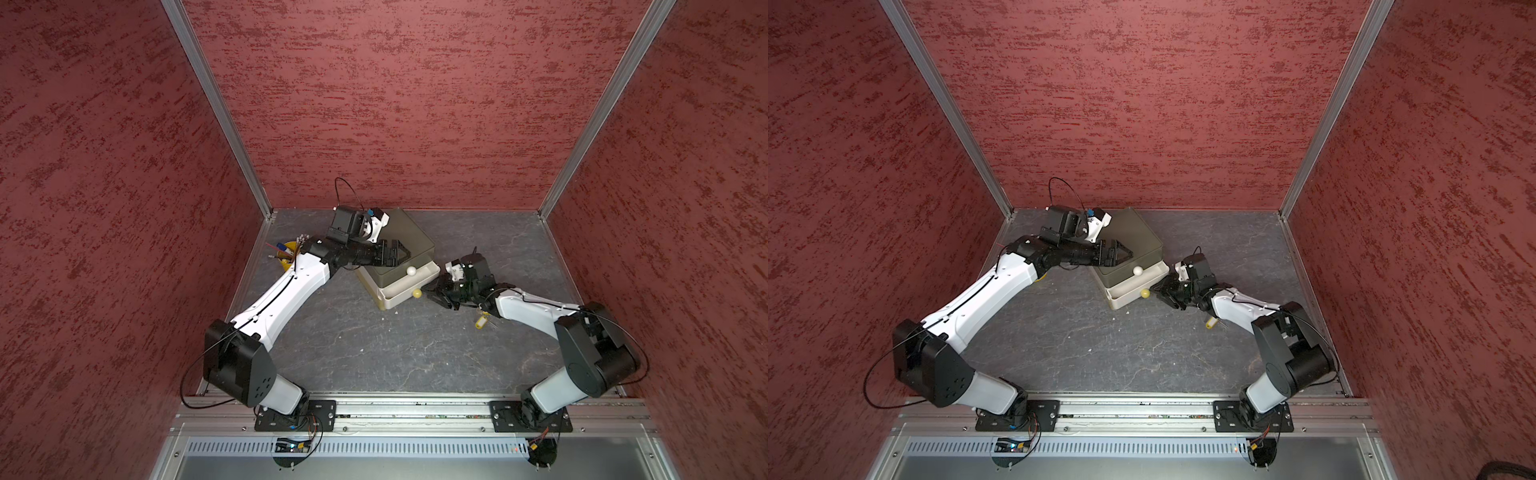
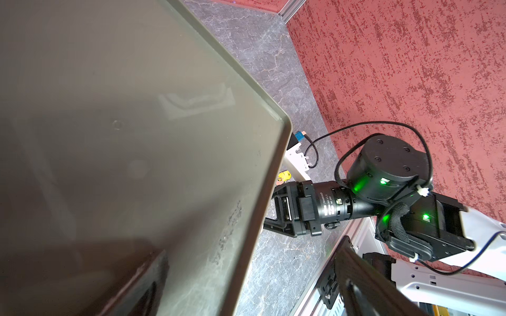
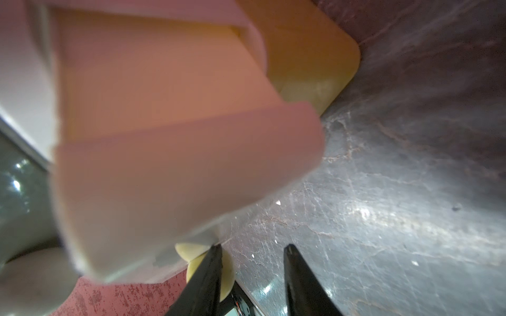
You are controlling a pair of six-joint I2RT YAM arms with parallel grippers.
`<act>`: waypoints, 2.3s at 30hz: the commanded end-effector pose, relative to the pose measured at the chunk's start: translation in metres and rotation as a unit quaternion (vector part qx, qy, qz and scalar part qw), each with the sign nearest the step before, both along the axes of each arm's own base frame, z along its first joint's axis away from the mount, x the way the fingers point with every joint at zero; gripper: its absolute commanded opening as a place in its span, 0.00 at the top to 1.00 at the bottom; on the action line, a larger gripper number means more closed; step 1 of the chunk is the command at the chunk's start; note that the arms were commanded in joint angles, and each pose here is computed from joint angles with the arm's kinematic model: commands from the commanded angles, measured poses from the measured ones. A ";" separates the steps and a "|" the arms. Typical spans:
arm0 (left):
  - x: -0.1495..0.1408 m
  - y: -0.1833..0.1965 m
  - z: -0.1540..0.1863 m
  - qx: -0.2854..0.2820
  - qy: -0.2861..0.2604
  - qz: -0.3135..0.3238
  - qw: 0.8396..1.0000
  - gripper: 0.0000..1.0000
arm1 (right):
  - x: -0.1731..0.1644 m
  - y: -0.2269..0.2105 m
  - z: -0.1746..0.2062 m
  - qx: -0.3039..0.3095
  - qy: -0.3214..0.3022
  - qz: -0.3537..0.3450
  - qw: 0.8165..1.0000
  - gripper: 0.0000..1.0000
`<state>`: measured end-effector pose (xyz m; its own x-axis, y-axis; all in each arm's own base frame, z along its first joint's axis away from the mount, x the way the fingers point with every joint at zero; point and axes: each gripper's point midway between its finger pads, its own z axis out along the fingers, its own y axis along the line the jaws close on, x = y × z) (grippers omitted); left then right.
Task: Take the keys out of the drawer
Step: Close the drawer in the storage box.
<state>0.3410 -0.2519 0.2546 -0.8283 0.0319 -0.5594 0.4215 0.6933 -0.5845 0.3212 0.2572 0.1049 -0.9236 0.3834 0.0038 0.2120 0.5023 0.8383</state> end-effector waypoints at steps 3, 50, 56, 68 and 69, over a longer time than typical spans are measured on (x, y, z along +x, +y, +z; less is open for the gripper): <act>-0.012 0.011 -0.016 0.015 0.033 0.004 0.999 0.00 | 0.019 0.002 0.005 0.014 -0.017 -0.030 0.999 0.59; -0.021 0.019 -0.020 0.014 0.033 0.006 0.999 0.00 | 0.052 0.017 0.000 0.068 -0.006 -0.070 0.995 0.58; -0.020 0.019 -0.019 0.012 0.033 0.006 0.999 0.00 | 0.050 0.015 0.000 0.066 -0.007 -0.072 0.995 0.58; -0.017 0.018 -0.013 0.007 0.028 0.007 1.000 0.00 | 0.045 0.011 -0.001 0.061 -0.006 -0.074 0.995 0.57; -0.017 0.017 -0.013 0.007 0.029 0.007 1.000 0.00 | 0.044 0.011 -0.001 0.061 -0.006 -0.074 0.995 0.57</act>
<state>0.3296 -0.2422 0.2553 -0.8241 0.0276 -0.5658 0.4284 0.6838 -0.5906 0.3561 0.2698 0.0883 -0.8659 0.4901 0.1003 0.3144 0.3774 0.8710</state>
